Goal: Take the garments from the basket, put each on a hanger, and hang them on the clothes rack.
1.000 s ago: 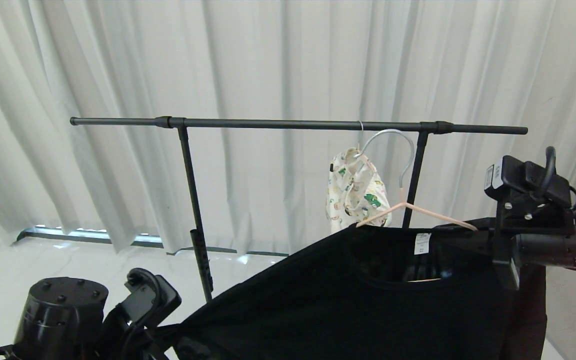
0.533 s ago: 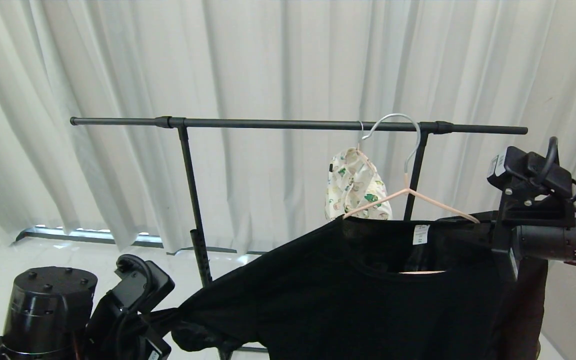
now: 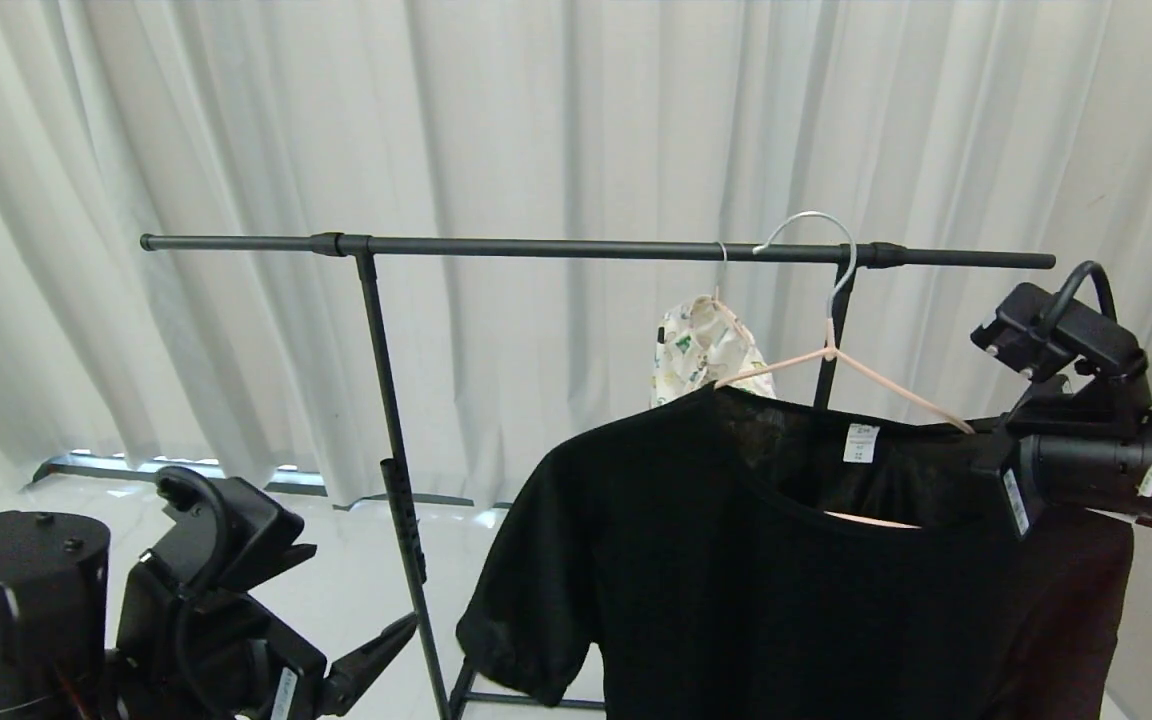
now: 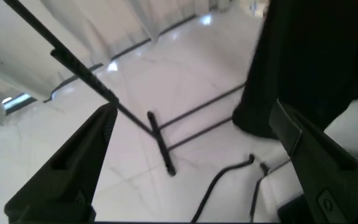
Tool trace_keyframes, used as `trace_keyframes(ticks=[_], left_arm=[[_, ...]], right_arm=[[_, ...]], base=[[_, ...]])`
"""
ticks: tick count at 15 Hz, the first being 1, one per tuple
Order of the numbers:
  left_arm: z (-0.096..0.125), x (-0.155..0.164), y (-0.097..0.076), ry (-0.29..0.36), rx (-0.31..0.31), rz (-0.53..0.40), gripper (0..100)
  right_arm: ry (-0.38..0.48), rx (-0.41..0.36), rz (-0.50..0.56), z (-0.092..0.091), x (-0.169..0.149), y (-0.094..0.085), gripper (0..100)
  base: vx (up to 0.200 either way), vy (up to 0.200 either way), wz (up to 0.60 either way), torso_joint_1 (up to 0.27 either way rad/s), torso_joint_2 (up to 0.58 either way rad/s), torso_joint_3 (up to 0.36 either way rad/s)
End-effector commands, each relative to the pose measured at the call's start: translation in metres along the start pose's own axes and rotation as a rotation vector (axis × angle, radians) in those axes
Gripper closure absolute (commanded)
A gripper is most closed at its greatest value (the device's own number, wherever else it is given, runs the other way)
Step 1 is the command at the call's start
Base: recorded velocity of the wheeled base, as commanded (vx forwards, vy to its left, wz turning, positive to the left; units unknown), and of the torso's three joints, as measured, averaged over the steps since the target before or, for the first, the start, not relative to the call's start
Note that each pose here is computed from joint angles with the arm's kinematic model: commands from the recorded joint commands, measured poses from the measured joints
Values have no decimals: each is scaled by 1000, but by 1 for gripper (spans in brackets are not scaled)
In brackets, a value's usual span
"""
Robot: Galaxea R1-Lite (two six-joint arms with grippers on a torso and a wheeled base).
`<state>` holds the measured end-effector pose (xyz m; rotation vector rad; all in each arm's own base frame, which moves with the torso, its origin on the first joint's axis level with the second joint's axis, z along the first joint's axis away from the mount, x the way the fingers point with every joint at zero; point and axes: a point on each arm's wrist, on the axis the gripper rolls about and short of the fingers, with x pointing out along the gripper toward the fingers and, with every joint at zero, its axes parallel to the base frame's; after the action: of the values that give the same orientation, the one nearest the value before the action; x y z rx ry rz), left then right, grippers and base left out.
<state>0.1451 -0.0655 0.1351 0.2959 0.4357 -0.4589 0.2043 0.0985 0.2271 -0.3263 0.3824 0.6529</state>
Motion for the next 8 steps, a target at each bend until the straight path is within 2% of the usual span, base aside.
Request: trace_keyframes(ticks=[1,3,6,8], left_arm=[[7,-11,3,-65,-11,28,0],[7,-11,5,-55,-15,78,0],[11,-4,9,-19,-16,193,0],[13,-2,10,-7,-21,245,0]], right_arm=[[26,38,-40,-2,4,-1,100],[57,66,-118,-4,6,-3,100],[119,66,-221,-10,14,-5,100],[141,65,-250,-12,20,-6,100]], base=[[0,0,0,0,0,0],[0,0,0,0,0,0],[0,0,0,0,0,0],[0,0,0,0,0,0]])
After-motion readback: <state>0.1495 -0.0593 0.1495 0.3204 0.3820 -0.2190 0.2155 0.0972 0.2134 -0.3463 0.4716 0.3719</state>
